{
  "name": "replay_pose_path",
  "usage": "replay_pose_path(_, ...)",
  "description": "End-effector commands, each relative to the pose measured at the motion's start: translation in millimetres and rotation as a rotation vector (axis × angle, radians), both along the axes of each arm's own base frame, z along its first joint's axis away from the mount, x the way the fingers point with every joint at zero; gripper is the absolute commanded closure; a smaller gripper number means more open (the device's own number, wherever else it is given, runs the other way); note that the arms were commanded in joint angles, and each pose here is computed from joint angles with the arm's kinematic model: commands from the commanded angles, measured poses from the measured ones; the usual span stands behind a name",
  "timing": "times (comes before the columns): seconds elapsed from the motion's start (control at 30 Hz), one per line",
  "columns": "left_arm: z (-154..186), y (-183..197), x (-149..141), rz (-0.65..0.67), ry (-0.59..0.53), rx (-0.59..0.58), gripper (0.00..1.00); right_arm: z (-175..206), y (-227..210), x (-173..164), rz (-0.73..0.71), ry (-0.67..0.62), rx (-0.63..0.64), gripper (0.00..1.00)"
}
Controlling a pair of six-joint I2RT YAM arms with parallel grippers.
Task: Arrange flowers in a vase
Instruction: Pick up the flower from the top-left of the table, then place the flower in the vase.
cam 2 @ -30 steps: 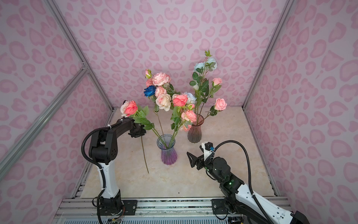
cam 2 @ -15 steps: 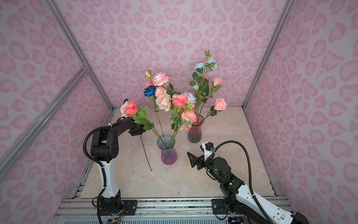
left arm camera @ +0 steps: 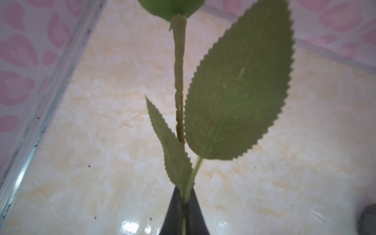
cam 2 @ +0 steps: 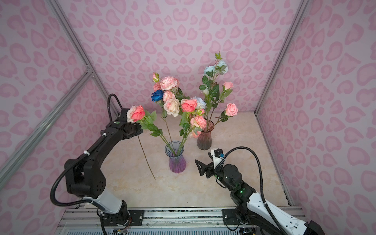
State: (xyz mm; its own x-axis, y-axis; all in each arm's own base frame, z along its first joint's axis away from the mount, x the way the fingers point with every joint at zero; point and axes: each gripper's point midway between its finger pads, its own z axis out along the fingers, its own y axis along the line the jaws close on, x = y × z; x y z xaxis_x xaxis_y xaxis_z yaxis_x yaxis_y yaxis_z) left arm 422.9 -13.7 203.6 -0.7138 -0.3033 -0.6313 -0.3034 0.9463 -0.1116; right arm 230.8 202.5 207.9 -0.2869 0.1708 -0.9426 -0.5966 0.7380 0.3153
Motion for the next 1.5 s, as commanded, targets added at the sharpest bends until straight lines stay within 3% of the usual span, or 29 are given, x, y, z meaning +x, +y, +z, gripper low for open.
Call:
replay_pose_path(0.0, 34, 20, -32, 0.042, -0.089, 0.034, 0.97, 18, 15, -11, 0.102, -0.015, 0.065, 0.06)
replay_pose_path(0.1, 79, 30, -69, 0.068, -0.266, 0.028, 0.97, 23, 38, -27, 0.223, -0.027, 0.044, 0.05)
replay_pose_path(0.27, 144, 29, -131, 0.037, -0.513, 0.0, 0.97, 16, 65, -35, 0.282, -0.012, -0.065, 0.06)
replay_pose_path(0.6, 326, -38, -199, -0.321, -1.066, -0.22, 0.97, 13, 50, -16, 0.133, -0.002, -0.057, 0.06)
replay_pose_path(0.73, 373, -59, -212, -0.433, -1.193, -0.316, 0.97, 16, 39, -14, 0.086, -0.012, -0.05, 0.06)
replay_pose_path(0.93, 405, -101, -216, -0.6, -1.3, -0.362, 0.97, 17, 31, -13, 0.049, -0.029, -0.056, 0.06)
replay_pose_path(1.1, 416, -154, -205, -0.701, -1.378, -0.287, 0.97, 18, 29, -13, 0.046, -0.036, -0.066, 0.06)
replay_pose_path(1.27, 393, -195, -175, -0.751, -1.327, -0.188, 0.97, 20, 19, -17, 0.029, -0.05, -0.063, 0.06)
replay_pose_path(1.47, 353, -214, -144, -0.722, -1.252, -0.072, 0.97, 16, 4, -17, -0.004, -0.058, -0.074, 0.06)
